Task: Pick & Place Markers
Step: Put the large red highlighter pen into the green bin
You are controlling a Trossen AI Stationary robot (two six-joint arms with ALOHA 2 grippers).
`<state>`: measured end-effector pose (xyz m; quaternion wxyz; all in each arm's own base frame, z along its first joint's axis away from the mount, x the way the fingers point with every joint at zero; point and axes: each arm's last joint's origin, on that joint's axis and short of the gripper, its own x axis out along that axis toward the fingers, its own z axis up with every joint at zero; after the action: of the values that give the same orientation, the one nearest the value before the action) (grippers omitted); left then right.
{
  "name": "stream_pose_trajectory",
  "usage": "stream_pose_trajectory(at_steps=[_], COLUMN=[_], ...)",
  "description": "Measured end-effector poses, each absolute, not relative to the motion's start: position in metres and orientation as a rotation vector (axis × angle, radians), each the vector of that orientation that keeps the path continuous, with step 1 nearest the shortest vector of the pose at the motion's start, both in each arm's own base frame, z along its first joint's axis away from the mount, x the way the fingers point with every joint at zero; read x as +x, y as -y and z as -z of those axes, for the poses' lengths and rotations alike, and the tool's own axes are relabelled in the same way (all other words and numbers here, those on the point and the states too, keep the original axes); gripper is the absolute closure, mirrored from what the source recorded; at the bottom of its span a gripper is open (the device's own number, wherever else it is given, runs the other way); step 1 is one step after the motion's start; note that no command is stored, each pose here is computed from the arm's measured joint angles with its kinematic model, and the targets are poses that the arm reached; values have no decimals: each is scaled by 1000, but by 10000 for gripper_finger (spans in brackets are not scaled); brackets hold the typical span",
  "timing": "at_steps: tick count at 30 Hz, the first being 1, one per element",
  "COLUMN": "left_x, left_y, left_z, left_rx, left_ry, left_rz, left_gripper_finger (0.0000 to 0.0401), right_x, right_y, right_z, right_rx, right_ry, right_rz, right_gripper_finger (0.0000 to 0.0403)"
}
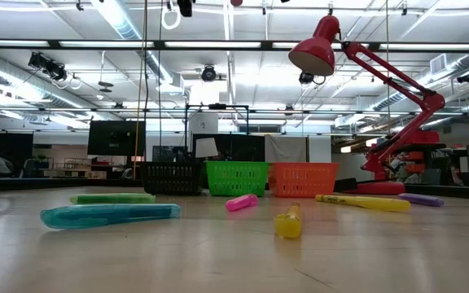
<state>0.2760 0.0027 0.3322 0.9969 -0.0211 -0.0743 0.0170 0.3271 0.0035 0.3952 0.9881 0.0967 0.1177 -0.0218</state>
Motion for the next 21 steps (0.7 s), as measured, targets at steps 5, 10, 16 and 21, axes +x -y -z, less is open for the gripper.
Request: stream_pose_trajectory(at_steps=[5,10,16,21], left_x=[276,280,288,297], left_y=[-5,-5,-5,-5], left_z=[-334,-329,-320,-325], left_rx=[-86,-154,-175,-132], left_ry=[149,131,96,104], left_rz=[-79,-65,-71,-63], left_gripper_finger=[208,208,208,217], right_x=[327,327,327,327], right_y=[-3,-3,-3,-3], right_z=[-396,-396,-397,-397], right_rx=[194,184,185,172], right_ry=[-224,-223,-219,-220], right_rz=[43,42,41,40], right_gripper_finger=[350,350,350,350])
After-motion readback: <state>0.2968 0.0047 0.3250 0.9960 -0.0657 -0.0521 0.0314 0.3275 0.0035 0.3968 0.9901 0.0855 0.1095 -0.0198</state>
